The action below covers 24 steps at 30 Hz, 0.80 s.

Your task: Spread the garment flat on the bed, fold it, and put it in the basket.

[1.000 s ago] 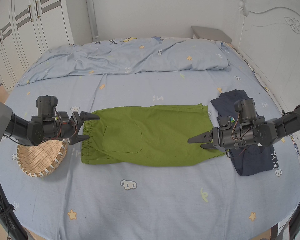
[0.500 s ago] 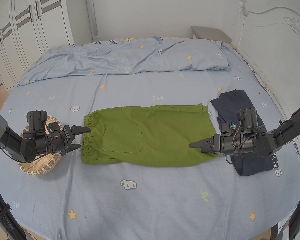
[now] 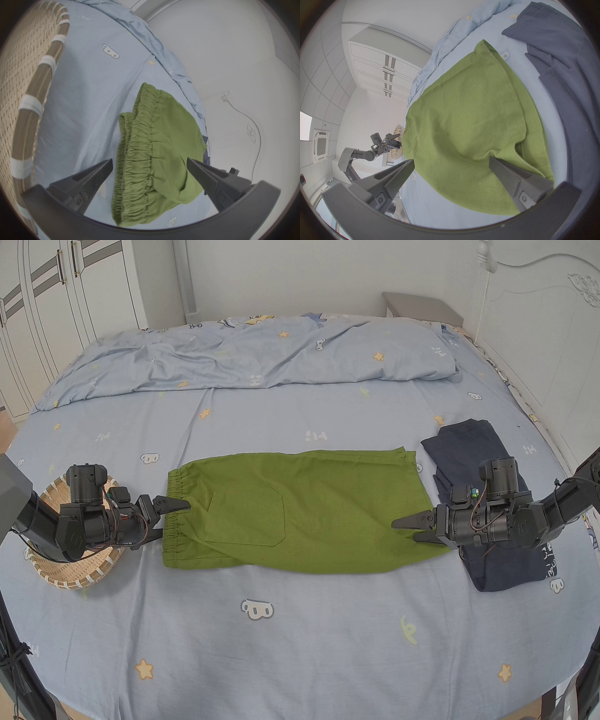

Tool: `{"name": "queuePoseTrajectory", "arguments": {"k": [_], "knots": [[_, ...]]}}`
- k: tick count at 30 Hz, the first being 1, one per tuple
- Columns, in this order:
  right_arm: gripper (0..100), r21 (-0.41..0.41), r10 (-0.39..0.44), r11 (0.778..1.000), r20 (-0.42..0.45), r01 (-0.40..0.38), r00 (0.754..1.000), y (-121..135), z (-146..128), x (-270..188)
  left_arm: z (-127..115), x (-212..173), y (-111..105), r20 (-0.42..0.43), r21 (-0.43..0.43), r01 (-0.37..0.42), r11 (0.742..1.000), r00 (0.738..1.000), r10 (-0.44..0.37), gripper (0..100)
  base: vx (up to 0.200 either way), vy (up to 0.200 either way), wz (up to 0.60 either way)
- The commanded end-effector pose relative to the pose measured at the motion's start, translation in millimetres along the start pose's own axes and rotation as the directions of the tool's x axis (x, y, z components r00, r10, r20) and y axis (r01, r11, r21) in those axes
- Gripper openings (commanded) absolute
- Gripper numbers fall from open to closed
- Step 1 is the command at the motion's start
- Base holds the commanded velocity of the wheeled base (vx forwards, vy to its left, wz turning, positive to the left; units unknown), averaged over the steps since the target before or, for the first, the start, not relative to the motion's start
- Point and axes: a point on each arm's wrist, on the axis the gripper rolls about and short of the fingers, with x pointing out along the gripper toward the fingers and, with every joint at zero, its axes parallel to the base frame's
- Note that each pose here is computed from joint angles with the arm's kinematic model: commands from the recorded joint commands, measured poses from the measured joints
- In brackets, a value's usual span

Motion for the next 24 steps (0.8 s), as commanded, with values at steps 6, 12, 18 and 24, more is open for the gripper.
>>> {"name": "queuePoseTrajectory", "arguments": {"k": [6, 12, 18, 24], "knots": [[100, 0.000, 0.003, 1.000, -0.003, -0.003, 1.000, 1, -1, 1, -11, 16, 6, -0.044, 0.014, -0.010, 1.000, 0.999, 0.010, 100, 0.000, 0.000, 0.00], [100, -0.003, 0.005, 1.000, -0.003, -0.006, 1.000, 3, 0, 1, -19, 34, 4, -0.065, 0.034, 0.015, 0.999, 0.998, -0.013, 100, 0.000, 0.000, 0.00], [100, 0.001, 0.005, 1.000, 0.001, -0.005, 1.000, 2, 1, 0, -19, 39, 8, -0.046, 0.041, 0.030, 0.999, 0.999, -0.028, 100, 0.000, 0.000, 0.00], [100, 0.000, 0.006, 1.000, 0.005, -0.006, 1.000, 4, 1, -1, -17, 37, 8, -0.047, 0.024, 0.033, 0.999, 0.998, -0.032, 0, 0.000, 0.000, 0.00]]}}
